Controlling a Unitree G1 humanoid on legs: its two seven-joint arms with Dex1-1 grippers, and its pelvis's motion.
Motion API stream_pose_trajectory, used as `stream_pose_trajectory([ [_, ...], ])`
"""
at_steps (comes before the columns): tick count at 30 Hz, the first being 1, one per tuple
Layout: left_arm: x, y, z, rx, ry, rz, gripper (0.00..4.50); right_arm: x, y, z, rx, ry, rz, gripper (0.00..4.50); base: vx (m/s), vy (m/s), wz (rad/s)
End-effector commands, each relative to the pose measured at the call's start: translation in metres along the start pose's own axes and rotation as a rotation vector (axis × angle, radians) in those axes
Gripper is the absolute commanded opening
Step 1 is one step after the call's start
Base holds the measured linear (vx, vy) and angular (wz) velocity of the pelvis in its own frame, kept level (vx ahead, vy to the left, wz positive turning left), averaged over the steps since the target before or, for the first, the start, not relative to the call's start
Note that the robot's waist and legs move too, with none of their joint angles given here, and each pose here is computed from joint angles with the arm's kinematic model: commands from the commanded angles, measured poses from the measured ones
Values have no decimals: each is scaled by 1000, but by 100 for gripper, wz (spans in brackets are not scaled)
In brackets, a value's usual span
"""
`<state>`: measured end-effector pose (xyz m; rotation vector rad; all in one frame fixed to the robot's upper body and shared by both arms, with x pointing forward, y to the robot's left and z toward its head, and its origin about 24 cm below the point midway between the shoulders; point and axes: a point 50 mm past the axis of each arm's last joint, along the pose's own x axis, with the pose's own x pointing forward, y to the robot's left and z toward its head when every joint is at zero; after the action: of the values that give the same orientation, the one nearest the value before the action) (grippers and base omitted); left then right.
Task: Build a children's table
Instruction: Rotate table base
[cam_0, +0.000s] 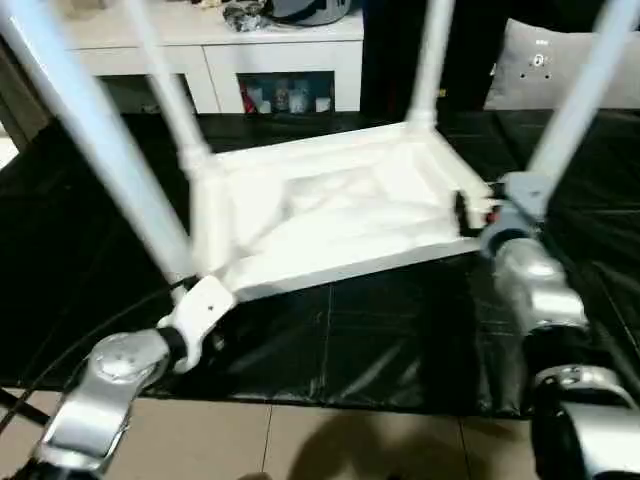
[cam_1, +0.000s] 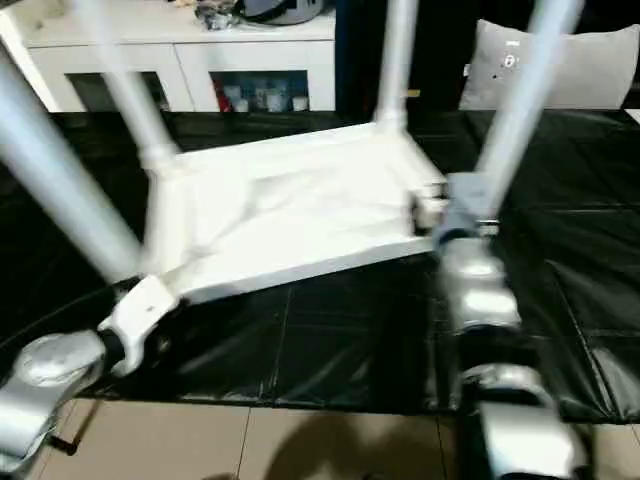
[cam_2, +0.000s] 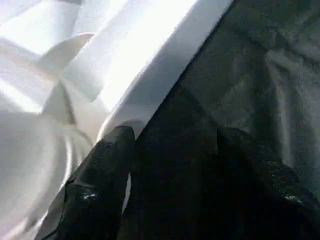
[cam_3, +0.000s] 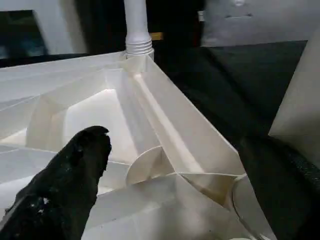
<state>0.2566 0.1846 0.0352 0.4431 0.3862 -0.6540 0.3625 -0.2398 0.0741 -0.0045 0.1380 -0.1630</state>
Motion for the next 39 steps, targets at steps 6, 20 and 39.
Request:
stream_pose_trajectory([
  [6,8,6,7,-125,-87,228,293,-4,-16,4,-10,-39,29,450,0,0,0],
  [20,-19,-10,-4,-356,-302,551,293,-53,43,-18,38,-63,604,450,0,0,0],
  [39,-4,49,6,-257,-392,498,293,-71,47,-52,-92,196,475,450,0,0,0],
])
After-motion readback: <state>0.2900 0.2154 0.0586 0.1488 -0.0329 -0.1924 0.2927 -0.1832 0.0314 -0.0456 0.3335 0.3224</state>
